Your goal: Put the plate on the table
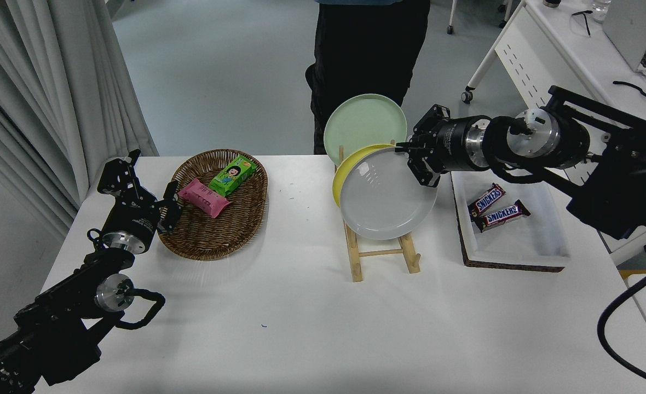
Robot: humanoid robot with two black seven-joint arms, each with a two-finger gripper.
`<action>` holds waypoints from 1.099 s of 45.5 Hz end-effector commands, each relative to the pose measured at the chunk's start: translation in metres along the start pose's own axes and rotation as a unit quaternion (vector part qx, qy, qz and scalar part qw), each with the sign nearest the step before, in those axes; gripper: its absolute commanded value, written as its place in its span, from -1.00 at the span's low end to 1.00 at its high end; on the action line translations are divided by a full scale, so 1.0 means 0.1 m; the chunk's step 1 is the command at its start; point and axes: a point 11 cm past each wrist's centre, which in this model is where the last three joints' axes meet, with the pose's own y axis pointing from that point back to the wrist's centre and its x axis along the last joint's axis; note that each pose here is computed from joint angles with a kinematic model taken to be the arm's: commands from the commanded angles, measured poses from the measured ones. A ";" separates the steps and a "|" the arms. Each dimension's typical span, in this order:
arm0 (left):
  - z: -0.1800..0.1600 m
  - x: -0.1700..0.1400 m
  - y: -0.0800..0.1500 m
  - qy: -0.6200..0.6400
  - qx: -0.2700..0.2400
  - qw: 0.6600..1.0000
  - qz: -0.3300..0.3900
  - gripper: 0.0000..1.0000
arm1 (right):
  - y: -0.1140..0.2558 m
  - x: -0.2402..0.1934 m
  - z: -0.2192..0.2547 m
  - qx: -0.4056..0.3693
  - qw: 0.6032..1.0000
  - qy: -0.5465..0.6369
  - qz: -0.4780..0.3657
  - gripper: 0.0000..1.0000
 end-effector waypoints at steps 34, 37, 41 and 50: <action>0.00 0.00 0.00 0.000 0.000 1.000 0.000 1.00 | 0.23 -0.94 -0.06 -0.088 0.989 -0.121 -0.009 -1.00; 0.00 0.00 0.00 0.000 0.000 1.000 0.000 1.00 | 0.21 -0.96 -0.01 -0.103 0.985 -0.137 -0.001 -1.00; 0.00 0.00 0.00 0.000 0.000 1.000 0.000 1.00 | 0.17 -1.05 0.09 -0.124 0.981 -0.149 0.004 -1.00; 0.00 0.00 0.00 0.000 0.000 1.000 0.000 1.00 | 0.08 -1.27 0.30 -0.151 0.979 -0.137 -0.008 -1.00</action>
